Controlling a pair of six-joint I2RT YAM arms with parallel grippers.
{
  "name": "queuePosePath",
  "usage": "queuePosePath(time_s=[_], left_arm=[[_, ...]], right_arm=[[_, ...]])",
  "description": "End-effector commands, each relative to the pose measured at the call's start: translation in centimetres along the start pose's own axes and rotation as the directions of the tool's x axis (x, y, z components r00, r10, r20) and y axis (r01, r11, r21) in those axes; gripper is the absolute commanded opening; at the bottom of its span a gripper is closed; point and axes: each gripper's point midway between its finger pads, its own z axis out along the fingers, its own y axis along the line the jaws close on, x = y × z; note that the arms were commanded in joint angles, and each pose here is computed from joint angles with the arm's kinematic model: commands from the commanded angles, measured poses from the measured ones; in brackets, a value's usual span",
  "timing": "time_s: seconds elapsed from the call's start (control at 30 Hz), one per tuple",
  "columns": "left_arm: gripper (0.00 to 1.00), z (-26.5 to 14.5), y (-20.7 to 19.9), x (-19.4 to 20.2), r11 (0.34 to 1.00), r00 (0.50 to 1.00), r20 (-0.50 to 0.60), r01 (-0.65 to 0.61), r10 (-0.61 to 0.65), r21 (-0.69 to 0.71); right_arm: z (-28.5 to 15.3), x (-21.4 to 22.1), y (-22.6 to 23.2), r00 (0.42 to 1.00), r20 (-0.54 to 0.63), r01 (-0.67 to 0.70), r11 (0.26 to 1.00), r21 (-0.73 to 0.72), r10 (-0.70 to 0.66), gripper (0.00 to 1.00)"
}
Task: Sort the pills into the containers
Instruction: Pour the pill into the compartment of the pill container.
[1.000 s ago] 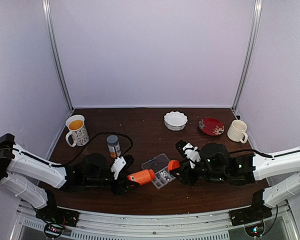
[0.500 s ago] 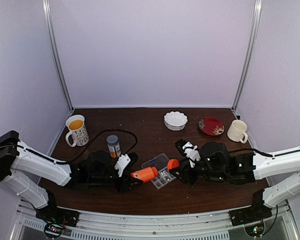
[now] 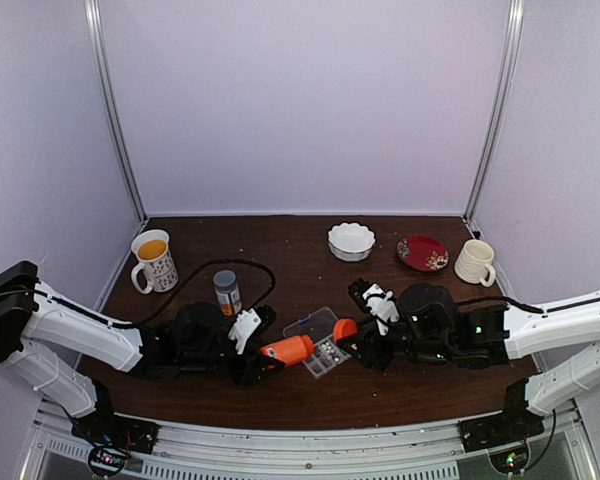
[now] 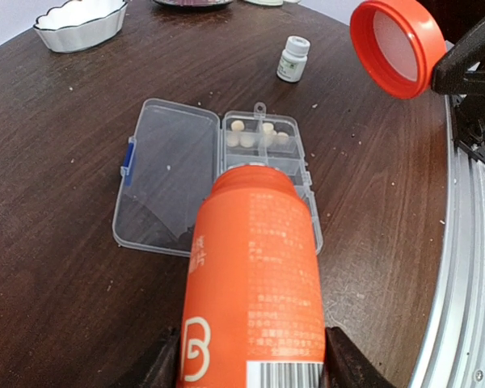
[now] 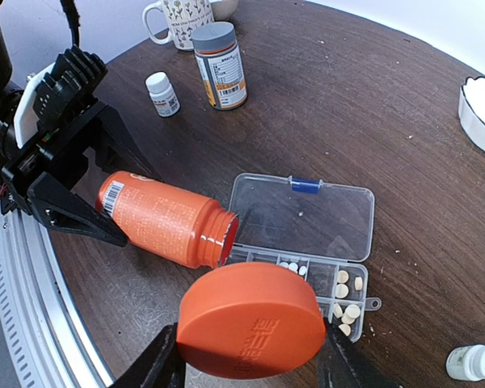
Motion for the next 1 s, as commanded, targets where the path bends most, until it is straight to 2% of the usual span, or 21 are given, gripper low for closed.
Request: queuePosePath(time_s=[0.0, 0.2, 0.5, 0.97], left_arm=[[0.0, 0.4, -0.7, -1.3, 1.0, 1.0, 0.028, 0.001, -0.002, 0.027], [0.0, 0.0, -1.2, -1.6, 0.999, 0.999, 0.04, 0.004, -0.006, 0.046], [0.0, 0.6, -0.8, -1.0, 1.0, 0.998, -0.055, 0.011, -0.01, 0.009], [0.0, 0.1, -1.1, -1.9, 1.0, 1.0, -0.015, -0.012, 0.012, 0.015]], right_arm=[[-0.1, -1.6, 0.4, 0.999, 0.032, -0.015, 1.0, -0.013, 0.016, 0.0], [0.0, -1.5, 0.4, 0.999, 0.028, -0.016, 1.0, -0.014, 0.016, 0.0], [0.0, -1.6, 0.6, 1.0, 0.024, -0.01, 1.0, -0.02, 0.011, 0.0], [-0.1, -1.7, 0.8, 1.0, 0.026, -0.003, 1.0, -0.027, 0.004, 0.0]])
